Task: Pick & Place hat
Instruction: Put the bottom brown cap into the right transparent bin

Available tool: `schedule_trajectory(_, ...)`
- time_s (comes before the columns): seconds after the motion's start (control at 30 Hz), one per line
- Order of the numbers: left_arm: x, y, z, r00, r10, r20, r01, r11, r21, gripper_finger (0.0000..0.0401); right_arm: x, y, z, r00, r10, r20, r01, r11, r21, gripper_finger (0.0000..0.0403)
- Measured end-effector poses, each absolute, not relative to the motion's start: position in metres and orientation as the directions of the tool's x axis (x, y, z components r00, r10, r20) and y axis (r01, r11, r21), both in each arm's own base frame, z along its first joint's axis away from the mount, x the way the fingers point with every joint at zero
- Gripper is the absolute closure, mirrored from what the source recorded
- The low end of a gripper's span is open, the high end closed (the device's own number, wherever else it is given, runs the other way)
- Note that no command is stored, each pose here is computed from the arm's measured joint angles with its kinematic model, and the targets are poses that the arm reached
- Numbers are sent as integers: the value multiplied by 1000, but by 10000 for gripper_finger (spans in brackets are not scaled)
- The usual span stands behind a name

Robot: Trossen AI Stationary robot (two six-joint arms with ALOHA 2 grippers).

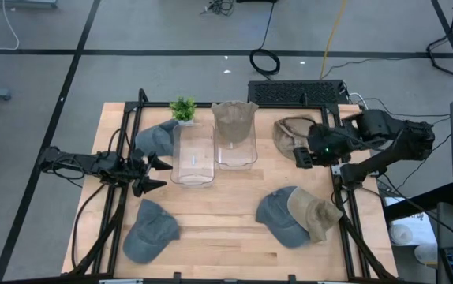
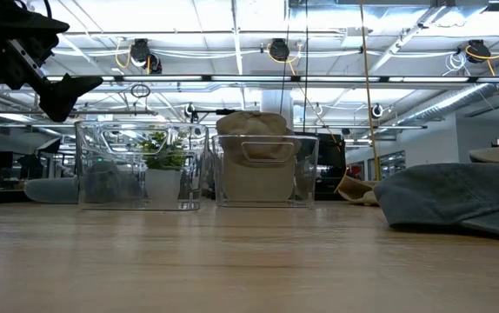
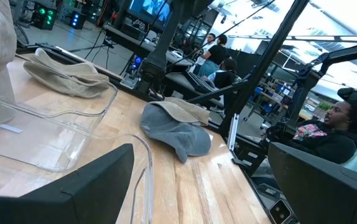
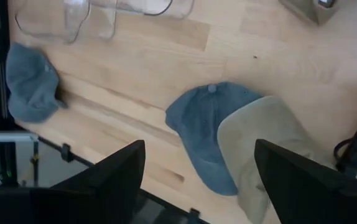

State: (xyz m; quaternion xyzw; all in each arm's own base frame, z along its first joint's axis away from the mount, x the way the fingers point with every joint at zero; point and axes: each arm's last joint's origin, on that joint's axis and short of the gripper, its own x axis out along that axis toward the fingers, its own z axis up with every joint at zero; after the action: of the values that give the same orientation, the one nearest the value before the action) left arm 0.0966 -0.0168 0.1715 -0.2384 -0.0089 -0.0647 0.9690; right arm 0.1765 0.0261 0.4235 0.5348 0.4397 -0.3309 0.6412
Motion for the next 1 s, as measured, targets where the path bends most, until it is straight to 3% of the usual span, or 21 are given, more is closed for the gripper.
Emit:
schedule_trajectory(0.27, 97, -17, 172, 991, -121, 48, 130, 878, -461, 20, 175, 63, 419, 385, 39, -922, 909, 158, 386, 112)
schedule_trajectory(0.7, 97, -17, 172, 991, -121, 48, 130, 878, -461, 20, 154, 117, 391, 252, 98, -963, 962, 85, 260, 112)
schedule_trajectory(1.0, 97, -17, 172, 991, -121, 48, 130, 878, -461, 20, 137, 140, 366, 169, 65, -984, 979, 105, 175, 112)
